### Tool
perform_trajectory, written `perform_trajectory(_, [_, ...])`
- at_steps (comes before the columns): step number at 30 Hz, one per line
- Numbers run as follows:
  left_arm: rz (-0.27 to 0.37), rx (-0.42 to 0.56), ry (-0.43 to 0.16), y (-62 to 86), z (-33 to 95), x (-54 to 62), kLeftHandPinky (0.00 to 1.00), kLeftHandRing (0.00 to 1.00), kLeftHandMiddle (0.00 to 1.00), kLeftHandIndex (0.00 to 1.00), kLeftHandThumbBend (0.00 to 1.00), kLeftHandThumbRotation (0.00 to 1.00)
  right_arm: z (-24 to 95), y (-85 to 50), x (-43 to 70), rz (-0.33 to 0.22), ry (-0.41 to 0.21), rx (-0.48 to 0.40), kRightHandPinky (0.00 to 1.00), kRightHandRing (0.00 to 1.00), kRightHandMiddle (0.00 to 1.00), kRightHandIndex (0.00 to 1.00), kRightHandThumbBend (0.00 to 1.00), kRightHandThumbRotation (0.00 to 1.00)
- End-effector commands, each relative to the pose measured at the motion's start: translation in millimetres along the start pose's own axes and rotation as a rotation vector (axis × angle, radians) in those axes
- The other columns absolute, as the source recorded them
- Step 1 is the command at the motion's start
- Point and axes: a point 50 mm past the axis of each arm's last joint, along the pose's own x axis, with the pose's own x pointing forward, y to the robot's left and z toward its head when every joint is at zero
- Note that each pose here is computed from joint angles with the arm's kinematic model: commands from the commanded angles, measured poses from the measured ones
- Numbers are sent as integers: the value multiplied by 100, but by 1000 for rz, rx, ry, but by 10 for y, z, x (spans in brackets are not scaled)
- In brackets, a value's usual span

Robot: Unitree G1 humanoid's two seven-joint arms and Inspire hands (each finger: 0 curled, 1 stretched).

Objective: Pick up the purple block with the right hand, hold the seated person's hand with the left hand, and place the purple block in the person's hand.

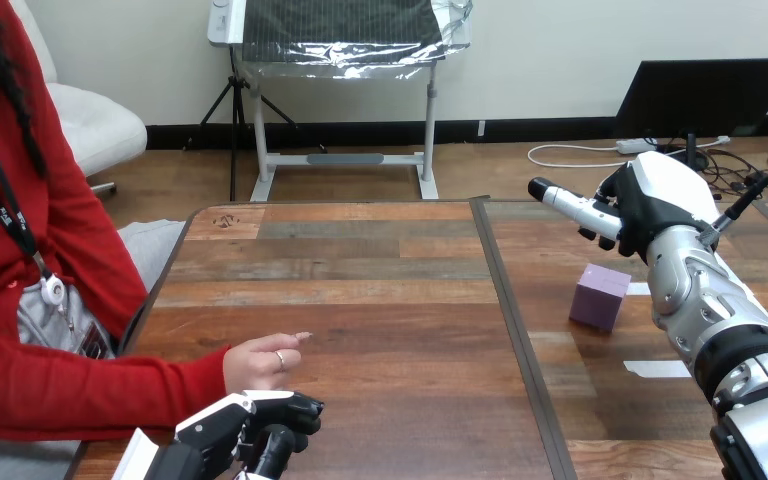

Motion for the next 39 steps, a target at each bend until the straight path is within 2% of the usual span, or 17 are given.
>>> perform_trajectory(1, [10,15,-72,27,72,126,58,65,67,65,43,87,215,-280,68,-103,-61,54,11,11,16,19,74,99])
perform_trajectory(5, [9,19,-69,24,65,133,57,65,67,65,44,87,230,-314,70,-129,-70,68,8,10,16,18,75,99])
perform_trajectory(19, [8,19,-70,12,45,154,56,64,67,65,44,88,244,-392,75,-167,-95,98,8,10,15,18,77,99])
perform_trajectory(28, [4,16,-73,7,35,161,56,64,67,65,43,89,231,-404,74,-173,-98,102,8,10,16,19,77,96])
perform_trajectory(34, [2,15,-74,4,36,166,56,64,67,65,43,89,219,-395,75,-162,-89,106,11,14,20,22,77,94])
perform_trajectory(39, [1,27,-72,6,39,168,56,64,66,65,43,89,204,-374,81,-116,-70,76,15,19,25,29,78,94])
